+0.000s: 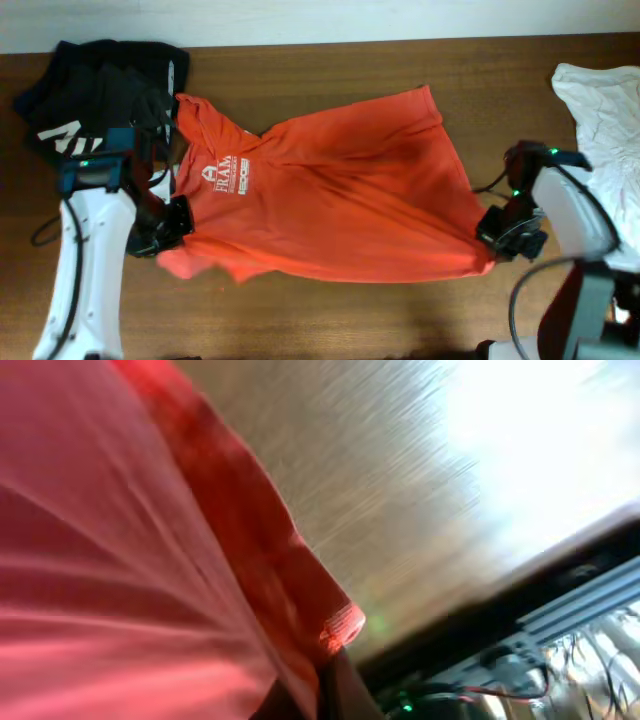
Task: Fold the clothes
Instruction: 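Grasp the shirt's bottom hem corners with both grippers, then fold the bottom hem up toward the collar with both grippers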
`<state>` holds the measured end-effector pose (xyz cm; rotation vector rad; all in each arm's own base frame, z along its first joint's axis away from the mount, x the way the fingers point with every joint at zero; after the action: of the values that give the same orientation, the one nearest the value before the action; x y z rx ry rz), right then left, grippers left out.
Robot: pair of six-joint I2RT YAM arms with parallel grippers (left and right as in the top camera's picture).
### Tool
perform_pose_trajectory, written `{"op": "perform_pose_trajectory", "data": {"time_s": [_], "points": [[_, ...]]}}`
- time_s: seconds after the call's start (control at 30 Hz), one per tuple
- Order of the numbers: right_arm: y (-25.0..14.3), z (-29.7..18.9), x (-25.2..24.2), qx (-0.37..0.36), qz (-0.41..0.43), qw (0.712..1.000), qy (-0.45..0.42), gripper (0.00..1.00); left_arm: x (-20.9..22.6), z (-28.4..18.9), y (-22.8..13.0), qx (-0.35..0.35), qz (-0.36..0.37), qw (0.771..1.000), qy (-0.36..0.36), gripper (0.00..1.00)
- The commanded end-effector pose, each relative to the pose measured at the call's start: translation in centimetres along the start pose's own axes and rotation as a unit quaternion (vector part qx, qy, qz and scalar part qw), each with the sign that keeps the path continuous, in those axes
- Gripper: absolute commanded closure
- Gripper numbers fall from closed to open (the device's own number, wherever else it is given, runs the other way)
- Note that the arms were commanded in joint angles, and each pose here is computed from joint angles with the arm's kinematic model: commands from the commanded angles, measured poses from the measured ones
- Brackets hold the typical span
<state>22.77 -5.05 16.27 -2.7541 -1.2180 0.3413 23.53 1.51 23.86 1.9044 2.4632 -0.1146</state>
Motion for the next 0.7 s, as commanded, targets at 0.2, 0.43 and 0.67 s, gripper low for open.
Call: {"op": "perform_pose_trajectory", "data": {"time_s": [0.2, 0.43, 0.67], "points": [[-4.7, -8.1, -4.4, -0.133, 0.018, 0.991, 0.021, 0.96, 1.6, -4.0, -4.0, -0.030, -0.042, 0.997, 0.058, 1.00], [-6.9, -14.7, -3.6, -0.212, -0.065, 0.960, 0.172, 0.96, 0.1, -9.3, -5.1, -0.238, -0.012, 0.970, -0.055, 0.99], [3.5, -15.9, 4.4, -0.213, -0.093, 0.936, 0.264, 0.96, -3.5, -5.8, 13.4, -0.321, 0.007, 0.940, -0.113, 1.00]]}}
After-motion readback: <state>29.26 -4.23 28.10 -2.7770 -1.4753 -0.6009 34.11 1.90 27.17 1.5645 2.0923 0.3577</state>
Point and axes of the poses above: each gripper's point midway between its finger pads, its own z axis out along the fingers, its own x axis along the line the jaws close on, y = z × x, the point moved 8 cm from there along -z, back along the fingers, and after that the axes turned 1 degree about z, right-handed, at the moved point
